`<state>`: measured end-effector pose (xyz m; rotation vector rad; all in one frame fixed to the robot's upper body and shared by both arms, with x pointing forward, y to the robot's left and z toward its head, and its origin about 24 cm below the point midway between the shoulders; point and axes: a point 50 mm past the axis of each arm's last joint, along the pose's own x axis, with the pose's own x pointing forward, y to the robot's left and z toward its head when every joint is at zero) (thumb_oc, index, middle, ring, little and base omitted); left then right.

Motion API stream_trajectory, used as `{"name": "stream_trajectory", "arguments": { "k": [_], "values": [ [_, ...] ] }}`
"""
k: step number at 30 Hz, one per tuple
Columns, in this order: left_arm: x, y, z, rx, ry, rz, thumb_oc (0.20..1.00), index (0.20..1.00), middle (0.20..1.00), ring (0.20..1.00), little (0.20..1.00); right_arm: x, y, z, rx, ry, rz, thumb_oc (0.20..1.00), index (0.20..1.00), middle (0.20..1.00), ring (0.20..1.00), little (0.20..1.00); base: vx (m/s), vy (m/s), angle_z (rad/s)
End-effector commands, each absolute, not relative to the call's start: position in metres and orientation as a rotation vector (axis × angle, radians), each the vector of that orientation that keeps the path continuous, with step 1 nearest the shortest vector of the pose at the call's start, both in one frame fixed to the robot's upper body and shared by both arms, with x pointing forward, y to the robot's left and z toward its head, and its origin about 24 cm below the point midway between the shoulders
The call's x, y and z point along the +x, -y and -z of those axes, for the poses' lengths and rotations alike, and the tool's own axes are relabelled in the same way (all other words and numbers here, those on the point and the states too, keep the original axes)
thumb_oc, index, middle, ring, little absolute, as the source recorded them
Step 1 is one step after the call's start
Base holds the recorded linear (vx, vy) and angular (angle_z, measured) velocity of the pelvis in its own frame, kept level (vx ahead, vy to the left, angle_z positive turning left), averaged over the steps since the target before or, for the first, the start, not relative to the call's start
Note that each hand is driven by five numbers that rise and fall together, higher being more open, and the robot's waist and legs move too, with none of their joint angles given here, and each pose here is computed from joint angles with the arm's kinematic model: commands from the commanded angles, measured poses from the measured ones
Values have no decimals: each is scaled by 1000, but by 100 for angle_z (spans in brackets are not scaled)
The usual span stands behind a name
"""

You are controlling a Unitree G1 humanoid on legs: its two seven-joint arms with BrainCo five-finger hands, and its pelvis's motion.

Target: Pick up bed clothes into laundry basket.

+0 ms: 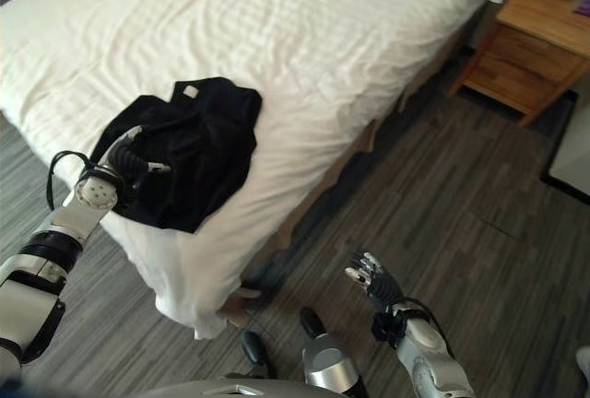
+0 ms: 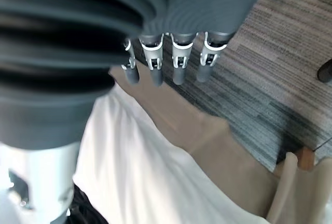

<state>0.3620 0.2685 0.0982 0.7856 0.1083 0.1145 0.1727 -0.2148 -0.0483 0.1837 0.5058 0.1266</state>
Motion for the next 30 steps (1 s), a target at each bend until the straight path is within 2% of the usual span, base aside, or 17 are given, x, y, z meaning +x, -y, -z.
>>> {"name": "stream_trajectory", "arguments": {
  "k": [1, 4, 5, 6, 9, 16, 18, 22, 26, 28, 30],
  "values": [
    [377, -284, -147, 782, -2, -245, 1000, 1000, 1000, 1000, 1000, 187, 211, 30, 118, -403, -181, 1000, 1000, 1000, 1000, 1000, -130, 3, -37],
    [380, -296, -151, 814, -45, -330, 1000, 1000, 1000, 1000, 1000, 194, 216, 26, 100, -384, -153, 1000, 1000, 1000, 1000, 1000, -50, 57, -38],
    [378, -312, -152, 815, -102, -448, 1000, 1000, 1000, 1000, 1000, 196, 223, 23, 97, -358, -99, 1000, 1000, 1000, 1000, 1000, -5, 82, -19],
    [378, -312, -152, 815, -101, -448, 1000, 1000, 1000, 1000, 1000, 196, 223, 23, 97, -358, -99, 1000, 1000, 1000, 1000, 1000, -83, -28, -17],
    [373, -330, -159, 984, -155, -542, 1000, 1000, 1000, 1000, 1000, 197, 234, 18, 121, -312, -6, 1000, 1000, 1000, 1000, 1000, -40, -20, -30],
    [351, -350, -113, 936, -391, -548, 1000, 1000, 1000, 1000, 1000, 208, 239, 13, 125, -285, 47, 1000, 1000, 1000, 1000, 1000, 1, -8, -12],
    [348, -347, -99, 959, -456, -504, 200, 200, 200, 200, 200, 209, 236, 14, 131, -286, 33, 1000, 1000, 1000, 1000, 1000, 39, -39, -3],
    [356, -311, -71, 956, -471, -375, 200, 200, 200, 200, 200, 209, 232, 14, 117, -289, 15, 1000, 1000, 1000, 1000, 1000, 44, -27, 3],
    [354, -283, -44, 765, -493, -321, 200, 200, 200, 200, 200, 212, 231, 13, 89, -285, 4, 1000, 1000, 1000, 1000, 1000, 26, -2, 8],
    [358, -265, -38, 352, -455, -370, 200, 200, 200, 200, 200, 213, 229, 17, 76, -310, 4, 1000, 1000, 1000, 1000, 1000, 9, -2, 3],
    [375, -232, -54, -14, -333, -318, 200, 200, 200, 200, 200, 218, 225, 20, 55, -316, 12, 1000, 1000, 1000, 1000, 1000, 10, -28, 3]
  ]
}}
